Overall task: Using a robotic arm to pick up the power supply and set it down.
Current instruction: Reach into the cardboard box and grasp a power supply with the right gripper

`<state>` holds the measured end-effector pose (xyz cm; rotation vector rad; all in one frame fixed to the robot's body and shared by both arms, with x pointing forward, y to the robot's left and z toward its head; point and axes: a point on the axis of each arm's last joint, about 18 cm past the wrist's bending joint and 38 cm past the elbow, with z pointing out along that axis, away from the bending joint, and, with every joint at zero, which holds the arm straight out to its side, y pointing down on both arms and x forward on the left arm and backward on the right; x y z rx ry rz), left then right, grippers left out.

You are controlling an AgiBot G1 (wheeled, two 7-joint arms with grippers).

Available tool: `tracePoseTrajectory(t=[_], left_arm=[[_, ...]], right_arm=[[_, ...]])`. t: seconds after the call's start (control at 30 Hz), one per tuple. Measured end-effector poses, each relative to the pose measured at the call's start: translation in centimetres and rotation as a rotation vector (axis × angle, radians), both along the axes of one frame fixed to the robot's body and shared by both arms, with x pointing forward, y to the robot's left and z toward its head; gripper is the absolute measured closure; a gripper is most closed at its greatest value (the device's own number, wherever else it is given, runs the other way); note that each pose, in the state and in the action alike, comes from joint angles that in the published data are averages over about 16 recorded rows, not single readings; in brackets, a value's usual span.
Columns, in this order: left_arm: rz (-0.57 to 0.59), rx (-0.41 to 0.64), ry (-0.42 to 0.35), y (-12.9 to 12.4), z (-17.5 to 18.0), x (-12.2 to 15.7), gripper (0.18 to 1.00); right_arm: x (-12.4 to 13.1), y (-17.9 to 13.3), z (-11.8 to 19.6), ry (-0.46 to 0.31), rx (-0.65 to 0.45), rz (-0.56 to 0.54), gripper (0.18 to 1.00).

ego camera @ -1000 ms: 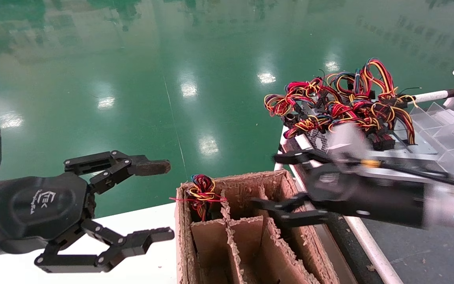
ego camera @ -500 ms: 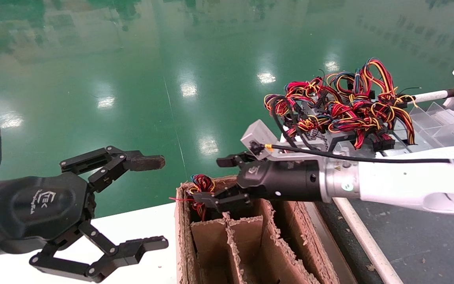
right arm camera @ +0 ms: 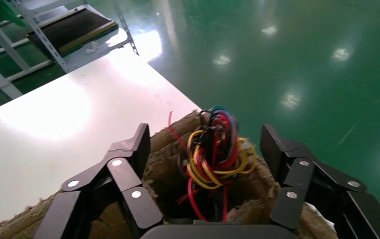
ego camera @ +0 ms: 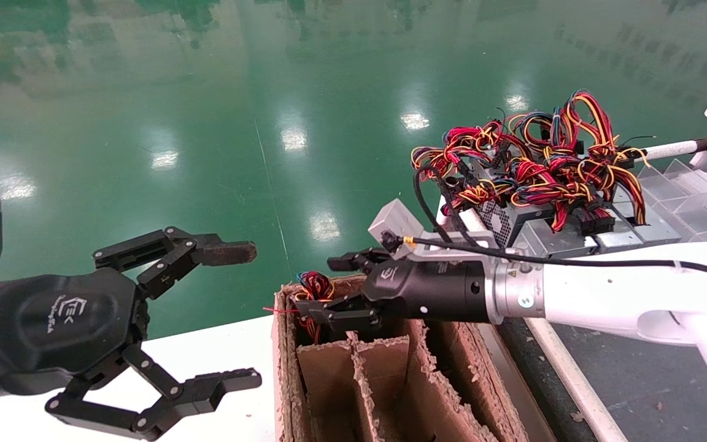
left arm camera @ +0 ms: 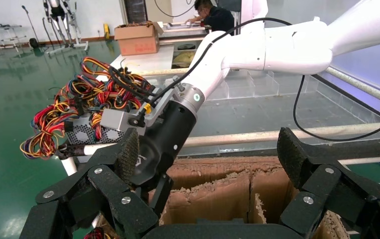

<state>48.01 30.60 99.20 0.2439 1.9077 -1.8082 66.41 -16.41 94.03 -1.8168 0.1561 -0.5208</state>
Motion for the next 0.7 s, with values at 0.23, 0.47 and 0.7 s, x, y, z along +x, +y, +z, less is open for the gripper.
tracePoseTrajectory(t=[0.23,0.47,0.7], left_arm=[[0.0,0.0,0.0,0.0,0.0,0.0,0.184],[0.0,0.0,0.0,0.0,0.0,0.0,0.184],[0.0,0.0,0.0,0.0,0.0,0.0,0.184]], right_arm=[[0.2,0.3,-0.6,0.013,0.0,0.002,0.453],[0.6,0.5,-1.0,0.014,-0.005,0.002,0.618],[0.9,0.7,-1.3,0.008,-0.011,-0.003,0.766]])
